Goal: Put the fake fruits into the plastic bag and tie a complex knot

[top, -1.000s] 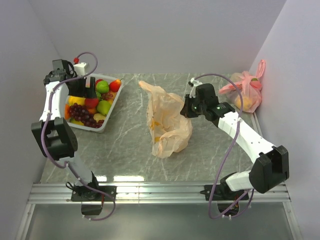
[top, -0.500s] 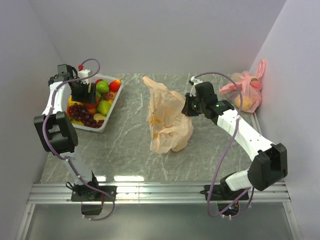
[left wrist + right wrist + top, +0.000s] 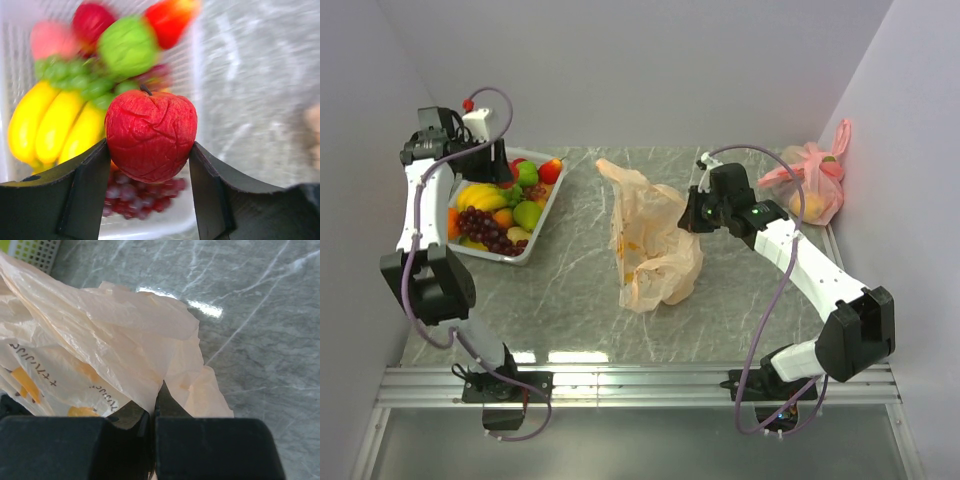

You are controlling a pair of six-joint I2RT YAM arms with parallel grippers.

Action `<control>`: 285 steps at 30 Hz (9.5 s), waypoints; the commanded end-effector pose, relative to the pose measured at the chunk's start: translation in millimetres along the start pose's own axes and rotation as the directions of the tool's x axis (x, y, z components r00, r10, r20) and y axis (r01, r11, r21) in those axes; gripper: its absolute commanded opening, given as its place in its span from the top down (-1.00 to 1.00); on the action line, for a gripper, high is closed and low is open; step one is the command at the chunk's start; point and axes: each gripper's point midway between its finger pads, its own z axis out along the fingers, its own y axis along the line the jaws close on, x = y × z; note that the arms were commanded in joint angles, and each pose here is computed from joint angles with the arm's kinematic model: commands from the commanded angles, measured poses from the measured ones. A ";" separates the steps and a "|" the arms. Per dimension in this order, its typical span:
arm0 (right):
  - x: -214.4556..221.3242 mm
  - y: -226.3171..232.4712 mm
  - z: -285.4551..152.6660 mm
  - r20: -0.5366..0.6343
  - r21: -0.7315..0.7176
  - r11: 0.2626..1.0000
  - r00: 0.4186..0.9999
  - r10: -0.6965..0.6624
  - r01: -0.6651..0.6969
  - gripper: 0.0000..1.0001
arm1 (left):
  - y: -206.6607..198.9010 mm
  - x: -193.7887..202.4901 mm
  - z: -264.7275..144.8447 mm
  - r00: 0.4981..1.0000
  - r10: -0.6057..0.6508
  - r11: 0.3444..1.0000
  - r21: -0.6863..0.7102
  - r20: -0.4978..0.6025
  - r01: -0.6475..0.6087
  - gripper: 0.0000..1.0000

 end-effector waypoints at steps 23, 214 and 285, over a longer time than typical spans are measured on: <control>17.9 15.4 22.2 -0.098 -0.090 0.986 0.987 0.129 -0.138 1.00 | -358.9 82.5 -1.3 0.951 0.309 0.769 0.580 0.030 -0.268 -0.35; 32.2 7.1 13.1 -0.073 -0.047 0.999 0.997 -0.010 0.006 1.00 | -356.0 64.3 -16.3 0.953 0.274 0.696 0.657 0.131 -0.290 -0.91; 54.6 5.2 24.7 -0.148 -0.069 0.997 0.988 -0.040 0.030 1.00 | 138.6 98.2 1.9 0.957 -0.284 0.925 -0.279 -0.063 0.256 -0.69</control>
